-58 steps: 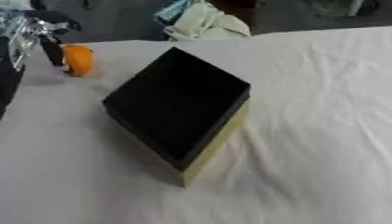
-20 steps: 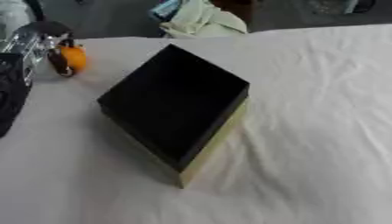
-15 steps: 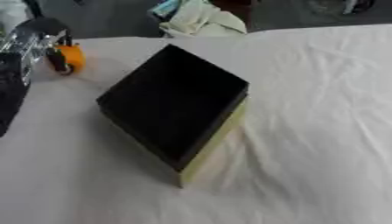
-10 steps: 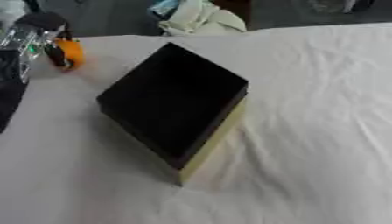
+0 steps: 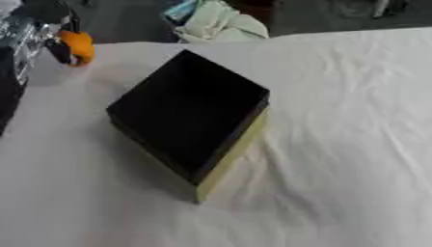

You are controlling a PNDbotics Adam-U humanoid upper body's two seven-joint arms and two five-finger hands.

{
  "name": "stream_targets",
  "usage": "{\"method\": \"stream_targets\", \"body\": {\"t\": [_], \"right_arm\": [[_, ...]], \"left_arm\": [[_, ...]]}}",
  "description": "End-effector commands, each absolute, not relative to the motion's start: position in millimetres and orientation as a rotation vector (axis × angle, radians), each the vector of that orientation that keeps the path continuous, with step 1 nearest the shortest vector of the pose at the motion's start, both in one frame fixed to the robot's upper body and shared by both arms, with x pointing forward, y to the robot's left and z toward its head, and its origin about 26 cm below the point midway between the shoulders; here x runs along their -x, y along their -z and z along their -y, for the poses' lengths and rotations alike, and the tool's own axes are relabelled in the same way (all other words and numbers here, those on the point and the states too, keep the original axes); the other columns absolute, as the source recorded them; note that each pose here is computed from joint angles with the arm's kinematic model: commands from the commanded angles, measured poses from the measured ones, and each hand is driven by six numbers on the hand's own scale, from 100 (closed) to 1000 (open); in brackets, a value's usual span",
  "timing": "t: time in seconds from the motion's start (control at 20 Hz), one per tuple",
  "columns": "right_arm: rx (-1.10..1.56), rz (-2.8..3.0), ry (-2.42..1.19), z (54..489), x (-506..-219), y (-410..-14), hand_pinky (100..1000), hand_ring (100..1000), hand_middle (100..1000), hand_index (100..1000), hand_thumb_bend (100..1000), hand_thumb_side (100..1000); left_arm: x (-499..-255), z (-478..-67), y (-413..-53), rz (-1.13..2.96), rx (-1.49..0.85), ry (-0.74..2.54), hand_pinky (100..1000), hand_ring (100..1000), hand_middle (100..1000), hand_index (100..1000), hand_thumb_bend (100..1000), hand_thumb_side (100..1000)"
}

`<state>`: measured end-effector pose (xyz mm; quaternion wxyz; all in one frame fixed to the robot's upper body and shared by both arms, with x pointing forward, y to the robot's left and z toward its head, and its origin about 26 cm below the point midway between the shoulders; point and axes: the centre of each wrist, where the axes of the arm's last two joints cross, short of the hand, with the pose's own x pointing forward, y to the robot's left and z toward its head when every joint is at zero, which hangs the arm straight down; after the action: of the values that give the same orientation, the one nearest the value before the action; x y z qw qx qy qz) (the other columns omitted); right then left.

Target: Pick up objects on the table and place them in the box.

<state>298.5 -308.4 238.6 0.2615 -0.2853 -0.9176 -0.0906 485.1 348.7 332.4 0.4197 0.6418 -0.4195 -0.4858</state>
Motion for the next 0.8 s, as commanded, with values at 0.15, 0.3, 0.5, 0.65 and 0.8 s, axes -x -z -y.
{"method": "stream_targets", "body": {"t": [0.15, 0.3, 0.5, 0.65, 0.8], "right_arm": [[0.784, 2.508, 0.246, 311, -295, -246, 772, 747, 721, 862, 305, 1000], [0.784, 2.509, 0.243, 311, -295, -246, 772, 747, 721, 862, 303, 1000], [0.778, 2.513, 0.239, 311, -295, -247, 771, 747, 722, 861, 301, 1000], [0.770, 2.515, 0.237, 310, -296, -247, 771, 747, 722, 862, 299, 1000], [0.761, 2.518, 0.238, 309, -296, -247, 770, 747, 723, 862, 297, 1000]], "left_arm": [[-465, -349, -372, 1.185, -1.708, 1.235, 132, 415, 563, 618, 484, 100], [-455, -338, -382, 1.288, -1.717, 1.285, 131, 412, 560, 615, 479, 100], [-444, -319, -389, 1.410, -1.689, 1.384, 136, 413, 562, 619, 476, 100], [-435, -302, -392, 1.499, -1.664, 1.462, 137, 413, 561, 618, 472, 100], [-424, -283, -393, 1.607, -1.618, 1.545, 135, 412, 559, 615, 465, 100]]}}
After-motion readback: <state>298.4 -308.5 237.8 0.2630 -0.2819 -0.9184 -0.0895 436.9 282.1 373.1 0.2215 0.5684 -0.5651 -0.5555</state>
